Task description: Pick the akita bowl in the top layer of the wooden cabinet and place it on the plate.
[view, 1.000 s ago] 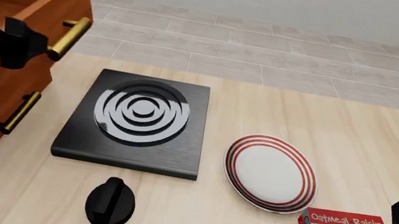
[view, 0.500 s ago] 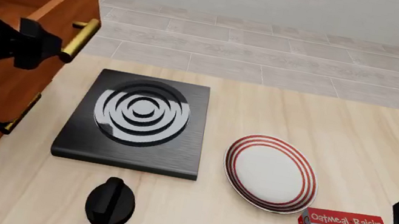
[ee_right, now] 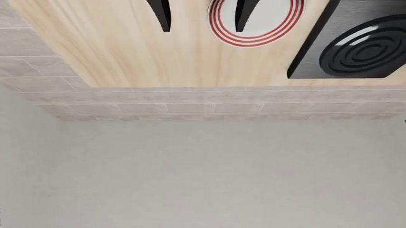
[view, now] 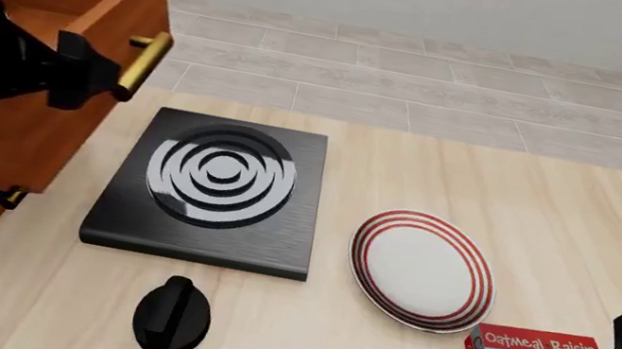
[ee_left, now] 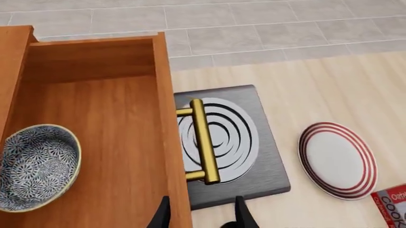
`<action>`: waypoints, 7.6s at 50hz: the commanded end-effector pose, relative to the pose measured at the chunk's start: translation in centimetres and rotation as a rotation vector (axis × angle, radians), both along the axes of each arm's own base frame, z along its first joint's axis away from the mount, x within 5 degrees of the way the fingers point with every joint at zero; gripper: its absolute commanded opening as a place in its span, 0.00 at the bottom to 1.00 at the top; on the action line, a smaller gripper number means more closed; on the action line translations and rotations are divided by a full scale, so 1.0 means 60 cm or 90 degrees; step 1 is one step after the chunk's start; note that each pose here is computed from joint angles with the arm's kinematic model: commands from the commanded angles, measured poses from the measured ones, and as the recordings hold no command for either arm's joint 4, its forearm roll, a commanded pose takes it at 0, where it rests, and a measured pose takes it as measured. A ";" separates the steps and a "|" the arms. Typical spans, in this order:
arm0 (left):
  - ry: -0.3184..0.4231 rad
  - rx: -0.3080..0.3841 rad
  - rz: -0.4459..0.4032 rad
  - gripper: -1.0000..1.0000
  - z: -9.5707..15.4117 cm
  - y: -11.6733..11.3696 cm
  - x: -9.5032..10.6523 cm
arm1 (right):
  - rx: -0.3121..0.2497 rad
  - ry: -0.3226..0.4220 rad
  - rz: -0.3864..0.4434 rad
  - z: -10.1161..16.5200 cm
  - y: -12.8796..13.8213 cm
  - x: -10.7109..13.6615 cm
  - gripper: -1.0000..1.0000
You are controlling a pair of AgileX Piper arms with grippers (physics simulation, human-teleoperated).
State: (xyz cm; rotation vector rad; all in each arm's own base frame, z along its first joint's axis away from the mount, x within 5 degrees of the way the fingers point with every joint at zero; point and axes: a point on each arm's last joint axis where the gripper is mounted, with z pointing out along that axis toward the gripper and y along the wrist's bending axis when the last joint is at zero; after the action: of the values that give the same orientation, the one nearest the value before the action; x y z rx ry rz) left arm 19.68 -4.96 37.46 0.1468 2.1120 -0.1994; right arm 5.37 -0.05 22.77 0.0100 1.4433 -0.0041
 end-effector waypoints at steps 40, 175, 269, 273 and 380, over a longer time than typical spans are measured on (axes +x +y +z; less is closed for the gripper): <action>0.004 -0.018 -0.076 1.00 0.020 -0.050 0.010 | 0.002 0.000 0.001 0.001 0.000 0.000 1.00; -0.023 0.167 -0.029 1.00 0.163 0.040 0.025 | -0.004 -0.007 0.001 0.003 0.000 -0.001 1.00; 0.106 0.282 0.004 1.00 0.028 0.126 0.103 | -0.007 -0.005 -0.009 0.000 -0.001 0.000 1.00; 0.108 0.284 0.009 1.00 0.025 0.131 0.110 | -0.008 -0.005 -0.009 0.000 -0.001 0.000 1.00; 0.082 0.284 -0.027 0.00 -0.016 0.102 0.128 | -0.008 -0.003 -0.014 -0.005 -0.002 0.001 1.00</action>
State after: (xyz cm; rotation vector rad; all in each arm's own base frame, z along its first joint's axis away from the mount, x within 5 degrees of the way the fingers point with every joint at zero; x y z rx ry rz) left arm 27.26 1.89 35.54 0.4407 2.2802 0.2731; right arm 5.47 -0.15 22.44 0.0135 1.4393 -0.0307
